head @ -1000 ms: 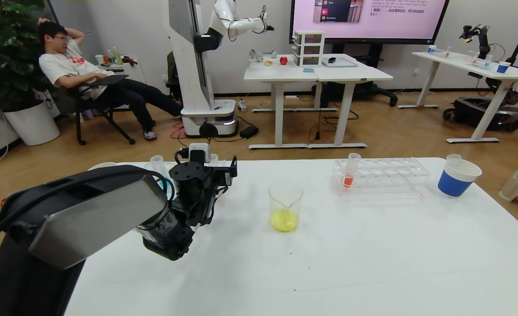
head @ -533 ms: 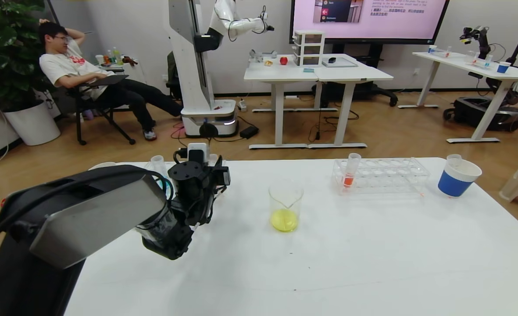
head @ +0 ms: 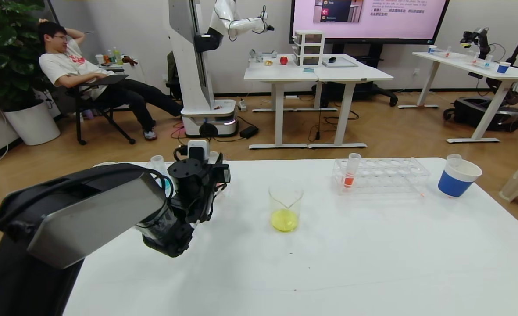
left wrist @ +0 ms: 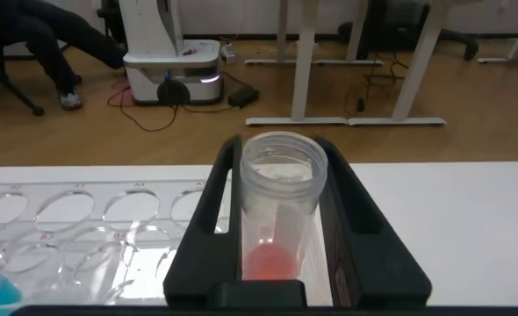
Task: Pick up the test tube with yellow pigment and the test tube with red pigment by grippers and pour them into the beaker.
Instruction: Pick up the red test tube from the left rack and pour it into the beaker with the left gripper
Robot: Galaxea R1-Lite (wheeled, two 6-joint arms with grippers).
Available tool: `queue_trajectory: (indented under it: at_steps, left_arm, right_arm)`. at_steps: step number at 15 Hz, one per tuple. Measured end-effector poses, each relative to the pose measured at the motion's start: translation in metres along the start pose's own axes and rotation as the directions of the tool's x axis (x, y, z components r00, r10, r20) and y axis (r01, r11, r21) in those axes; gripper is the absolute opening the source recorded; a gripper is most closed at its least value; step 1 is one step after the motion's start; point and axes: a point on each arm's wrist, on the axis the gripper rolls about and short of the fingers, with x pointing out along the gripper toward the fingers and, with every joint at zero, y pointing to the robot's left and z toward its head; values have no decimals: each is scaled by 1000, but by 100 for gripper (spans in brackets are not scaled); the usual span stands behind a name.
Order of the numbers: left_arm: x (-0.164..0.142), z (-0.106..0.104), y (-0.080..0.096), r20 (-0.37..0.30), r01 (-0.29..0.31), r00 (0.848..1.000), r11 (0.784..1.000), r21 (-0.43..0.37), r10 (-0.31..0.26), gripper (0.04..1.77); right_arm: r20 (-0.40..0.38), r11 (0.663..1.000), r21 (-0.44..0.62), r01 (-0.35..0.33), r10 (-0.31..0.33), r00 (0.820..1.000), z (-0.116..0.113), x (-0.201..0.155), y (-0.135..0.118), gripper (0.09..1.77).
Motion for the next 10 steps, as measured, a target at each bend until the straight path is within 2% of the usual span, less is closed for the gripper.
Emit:
queue_trajectory:
  at_steps: [3,6,10]
  left_arm:
    - [2,19,0,-3,-1,1000,1000,8,1,53]
    - [4,50,1,10,-3,1000,1000,3,3,53]
    - [0,79,3,67,6,998,1000,-16,-5,53]
  right_arm:
    - [0,1000,0,0,0,1000,0,0,0,174]
    - [0,1000,0,0,0,1000,0,0,0,174]
    - [0,1000,0,0,0,1000,0,0,0,174]
